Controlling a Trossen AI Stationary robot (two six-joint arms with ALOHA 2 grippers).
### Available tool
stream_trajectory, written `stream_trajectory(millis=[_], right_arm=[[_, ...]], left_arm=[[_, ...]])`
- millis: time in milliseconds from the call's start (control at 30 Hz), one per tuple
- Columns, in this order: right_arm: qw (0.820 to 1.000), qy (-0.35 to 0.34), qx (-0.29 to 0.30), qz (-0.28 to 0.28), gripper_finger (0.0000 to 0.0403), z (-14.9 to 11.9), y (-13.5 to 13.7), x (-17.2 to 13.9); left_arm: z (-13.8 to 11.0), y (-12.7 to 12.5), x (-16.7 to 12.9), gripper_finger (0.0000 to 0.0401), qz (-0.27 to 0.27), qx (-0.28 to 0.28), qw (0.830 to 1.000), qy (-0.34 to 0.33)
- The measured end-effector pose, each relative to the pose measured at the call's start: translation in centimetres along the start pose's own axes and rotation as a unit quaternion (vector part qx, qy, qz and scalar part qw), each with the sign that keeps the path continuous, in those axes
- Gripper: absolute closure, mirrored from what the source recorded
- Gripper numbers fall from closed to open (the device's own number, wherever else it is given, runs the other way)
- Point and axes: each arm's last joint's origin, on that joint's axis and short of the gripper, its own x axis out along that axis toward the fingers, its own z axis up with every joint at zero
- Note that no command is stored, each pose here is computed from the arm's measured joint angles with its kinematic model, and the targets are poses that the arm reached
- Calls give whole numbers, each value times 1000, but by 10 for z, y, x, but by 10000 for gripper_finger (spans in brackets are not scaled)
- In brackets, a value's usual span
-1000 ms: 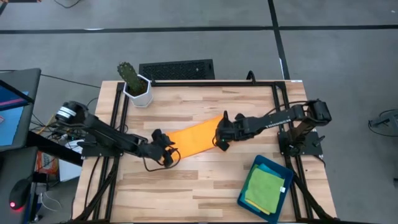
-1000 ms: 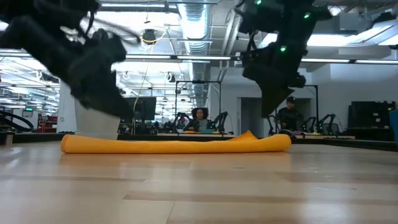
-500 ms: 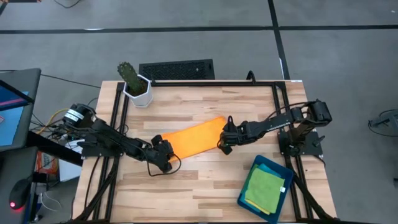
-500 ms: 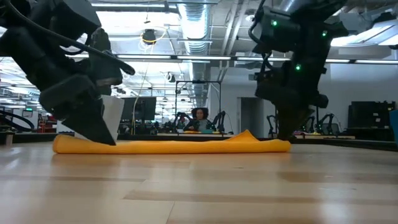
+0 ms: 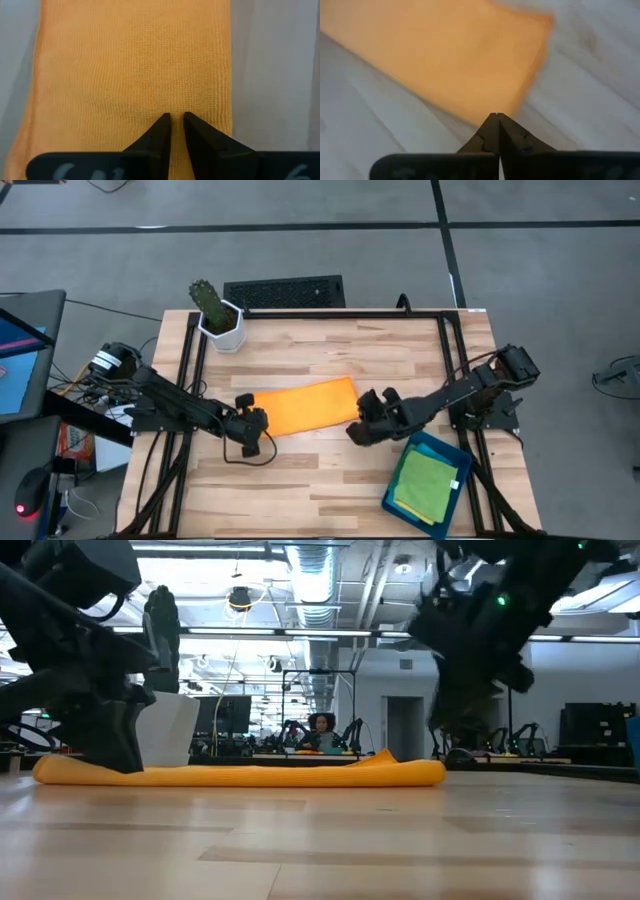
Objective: Fold microfiber towels
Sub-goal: Fold the orange microfiber towel
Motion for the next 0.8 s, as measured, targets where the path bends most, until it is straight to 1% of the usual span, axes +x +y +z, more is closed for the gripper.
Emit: stream_trajectory(millis=[33, 100, 167, 300, 333, 400, 500, 600, 667, 800], right_arm=[[1000, -26, 7, 2, 383, 4, 3, -1], [999, -31, 15, 8, 392, 8, 4, 6], [999, -24, 18, 35, 395, 10, 11, 22], [999, 13, 13, 42, 386, 1, 20, 45], [999, 29, 11, 38, 383, -3, 19, 49], [998, 40, 19, 40, 381, -7, 23, 53], [999, 34, 23, 33, 386, -16, 28, 52], [998, 34, 29, 40, 392, -23, 32, 47], [998, 39, 33, 42, 391, -27, 33, 40], [997, 56, 43, 36, 382, -37, 32, 22]], left_arm=[[0, 1, 0, 356, 2, 15, 1000, 3], [-1, 3, 0, 356, 11, 37, 999, 8], [-1, 5, 0, 356, 17, 44, 999, 11], [0, 7, 1, 356, 21, 37, 999, 11], [0, 7, 1, 356, 21, 37, 999, 11], [-1, 7, 1, 356, 22, 39, 999, 15], [-2, 8, 0, 356, 26, 52, 998, 19], [-2, 8, 0, 356, 21, 82, 996, 25], [-4, 9, 0, 356, 18, 106, 993, 39], [-8, 11, -1, 356, 30, 125, 990, 60]])
